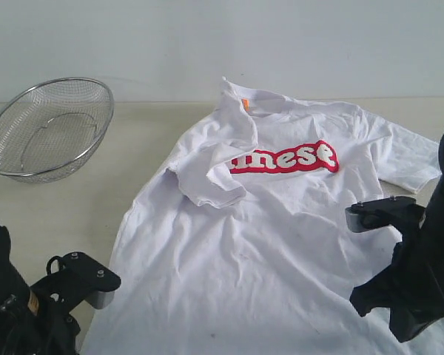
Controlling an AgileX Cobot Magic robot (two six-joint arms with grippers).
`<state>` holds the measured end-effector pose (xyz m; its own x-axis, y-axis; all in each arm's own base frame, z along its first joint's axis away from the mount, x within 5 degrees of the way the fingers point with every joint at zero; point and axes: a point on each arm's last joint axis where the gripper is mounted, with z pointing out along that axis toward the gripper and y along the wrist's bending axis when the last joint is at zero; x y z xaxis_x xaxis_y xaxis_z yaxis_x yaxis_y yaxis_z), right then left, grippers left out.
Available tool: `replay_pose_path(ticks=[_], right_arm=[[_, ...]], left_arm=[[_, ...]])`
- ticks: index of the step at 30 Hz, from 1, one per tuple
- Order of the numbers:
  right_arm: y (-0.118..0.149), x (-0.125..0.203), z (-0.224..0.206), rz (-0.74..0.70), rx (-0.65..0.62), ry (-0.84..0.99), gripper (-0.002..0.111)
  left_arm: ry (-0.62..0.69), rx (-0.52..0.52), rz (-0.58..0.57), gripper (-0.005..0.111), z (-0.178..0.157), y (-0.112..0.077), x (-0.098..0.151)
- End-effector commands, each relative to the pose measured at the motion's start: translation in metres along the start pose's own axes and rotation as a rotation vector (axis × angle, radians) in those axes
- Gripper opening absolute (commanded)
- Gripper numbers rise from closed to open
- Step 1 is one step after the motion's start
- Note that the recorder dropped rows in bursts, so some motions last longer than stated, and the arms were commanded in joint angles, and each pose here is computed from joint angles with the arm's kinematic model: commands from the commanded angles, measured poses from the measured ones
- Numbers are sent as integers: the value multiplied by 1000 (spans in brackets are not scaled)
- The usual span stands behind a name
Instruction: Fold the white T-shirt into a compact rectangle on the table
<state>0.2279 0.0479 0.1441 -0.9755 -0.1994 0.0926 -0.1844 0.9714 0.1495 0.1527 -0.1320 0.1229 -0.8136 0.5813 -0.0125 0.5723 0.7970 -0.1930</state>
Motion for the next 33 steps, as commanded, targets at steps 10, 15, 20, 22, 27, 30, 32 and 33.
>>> replay_pose_path(ticks=[10,15,20,22,27,30,32,33], right_arm=[[29,-81,-72,-1,-253,-444,6],[32,-137,-92,22,-300,-498,45],[32,-194,-98,59,-344,-515,49],[31,-217,-95,62,-357,-518,49],[24,-263,-81,88,-382,-517,49],[9,-287,-70,116,-378,-535,49],[-3,-298,-64,134,-370,-542,49],[-8,-303,-63,131,-358,-549,49]], left_arm=[[-412,-14,58,4,-93,-17,-7],[-442,-20,70,4,-100,-18,-10],[-430,-41,88,4,-98,-16,-9],[-427,-44,91,4,-98,-16,-9],[-431,-52,96,4,-98,-15,-9],[-430,-58,102,4,-98,-15,-9],[-430,-60,103,4,-98,-15,-9],[-430,-60,103,4,-98,-15,-9]])
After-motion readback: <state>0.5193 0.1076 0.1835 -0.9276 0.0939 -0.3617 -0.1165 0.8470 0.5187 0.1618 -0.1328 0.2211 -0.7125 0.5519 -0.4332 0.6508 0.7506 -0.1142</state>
